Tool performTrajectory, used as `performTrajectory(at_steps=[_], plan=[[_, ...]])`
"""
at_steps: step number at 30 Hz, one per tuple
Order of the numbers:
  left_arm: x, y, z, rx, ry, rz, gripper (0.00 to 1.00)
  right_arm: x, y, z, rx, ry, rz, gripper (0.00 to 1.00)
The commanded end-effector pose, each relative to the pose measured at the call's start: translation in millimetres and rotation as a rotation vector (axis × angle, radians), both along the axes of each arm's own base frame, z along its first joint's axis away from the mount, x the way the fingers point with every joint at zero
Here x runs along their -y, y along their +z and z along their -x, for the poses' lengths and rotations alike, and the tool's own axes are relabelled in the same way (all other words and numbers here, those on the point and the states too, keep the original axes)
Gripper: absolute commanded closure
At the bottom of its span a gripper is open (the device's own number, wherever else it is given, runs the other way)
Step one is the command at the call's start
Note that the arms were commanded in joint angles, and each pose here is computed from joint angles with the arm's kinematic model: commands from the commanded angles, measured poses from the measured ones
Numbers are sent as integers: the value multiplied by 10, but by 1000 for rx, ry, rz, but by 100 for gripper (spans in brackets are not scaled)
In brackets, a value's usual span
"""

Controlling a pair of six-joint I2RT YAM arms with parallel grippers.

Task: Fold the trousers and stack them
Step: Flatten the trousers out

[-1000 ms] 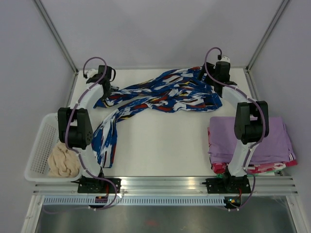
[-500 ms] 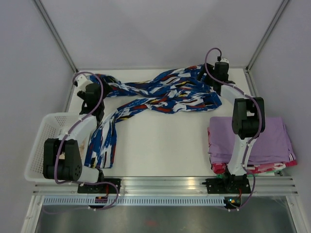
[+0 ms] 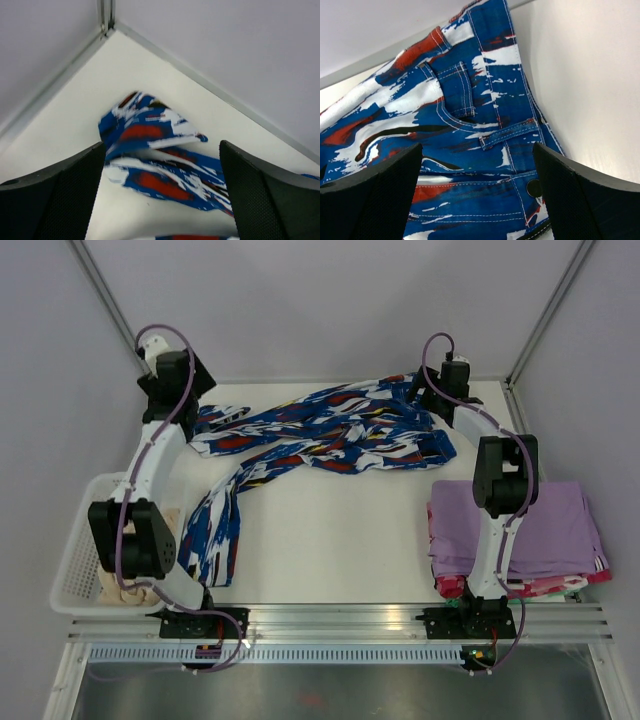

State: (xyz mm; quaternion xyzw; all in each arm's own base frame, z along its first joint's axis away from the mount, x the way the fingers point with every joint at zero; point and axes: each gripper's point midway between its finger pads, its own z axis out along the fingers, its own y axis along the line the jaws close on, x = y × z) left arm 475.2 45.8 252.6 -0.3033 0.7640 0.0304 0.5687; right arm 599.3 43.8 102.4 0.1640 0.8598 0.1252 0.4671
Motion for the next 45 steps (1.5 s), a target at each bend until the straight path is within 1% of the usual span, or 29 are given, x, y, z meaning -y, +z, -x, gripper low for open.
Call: performTrajectory(at_steps=[1,2,3,4,6,7,8,10,11,13,14,16,18,21,23,24,26,27,31,32,33,35,36,38,41,42,43,44,45], plan=[[-62,-38,-212,-263,-174,-280,3,-12,104,-59,28,13,-9,3],[-9,-213,-310,-304,-235,-299,5,-21,87,-57,26,15,-9,3],[142,-329,-352,-311,-341,-301,7,-18,77,-47,23,14,-13,3],[184,-354,-422,-296,-414,-365,6,-21,71,-43,21,15,-16,3],[321,-560,-427,-309,-536,-389,6,-29,48,-28,15,22,-15,3],[328,-598,-446,-314,-572,-430,6,-34,26,-25,11,25,-10,3],[339,-728,-457,-342,-600,-440,6,-27,16,-18,7,24,-6,3],[332,-833,-488,-372,-629,-476,6,-23,17,-22,7,25,-1,2],[321,-975,-531,-401,-639,-483,6,-11,11,-24,6,22,0,2],[270,-1097,-588,-446,-636,-517,6,-11,0,-27,4,23,1,2],[262,-1235,-652,-483,-639,-519,6,-17,6,-31,6,23,2,2],[186,-1313,-721,-520,-600,-547,7,-17,-18,-25,0,23,2,2],[156,-1403,-824,-543,-574,-576,8,-16,-38,-16,-7,26,0,2],[192,-1419,-937,-541,-582,-615,8,-25,-64,9,-17,31,3,2],[194,-1555,-982,-565,-578,-633,9,1,-71,27,-26,27,14,2],[175,-1511,-1032,-562,-553,-651,9,8,-72,28,-27,27,19,2],[158,-1568,-1097,-562,-525,-654,14,12,-78,39,-31,27,22,2],[129,-1532,-1149,-537,-485,-653,17,6,-67,42,-30,29,19,2],[61,-1444,-1258,-475,-379,-623,23,-22,-81,53,-34,34,7,2],[68,-1427,-1291,-461,-374,-617,25,-24,-84,55,-34,35,6,2],[84,-1434,-1316,-450,-372,-604,31,-27,-108,54,-37,36,6,2],[102,-1516,-1381,-457,-381,-598,34,-21,-121,53,-40,36,5,2],[104,-1563,-1395,-466,-380,-591,36,-21,-126,46,-40,36,5,2],[122,-1662,-1417,-493,-395,-579,36,-21,-122,39,-38,37,6,2],[152,-1708,-1418,-500,-420,-567,45,-22,-114,19,-34,35,8,2],[147,-1701,-1418,-497,-417,-563,55,-18,-125,9,-34,31,9,2],[139,-1693,-1424,-492,-409,-556,64,-17,-129,2,-34,28,7,2],[107,-1655,-1434,-479,-393,-525,73,-10,-114,-17,-30,23,2,2],[89,-1631,-1431,-475,-382,-499,89,-22,-120,-26,-30,22,-2,2]])
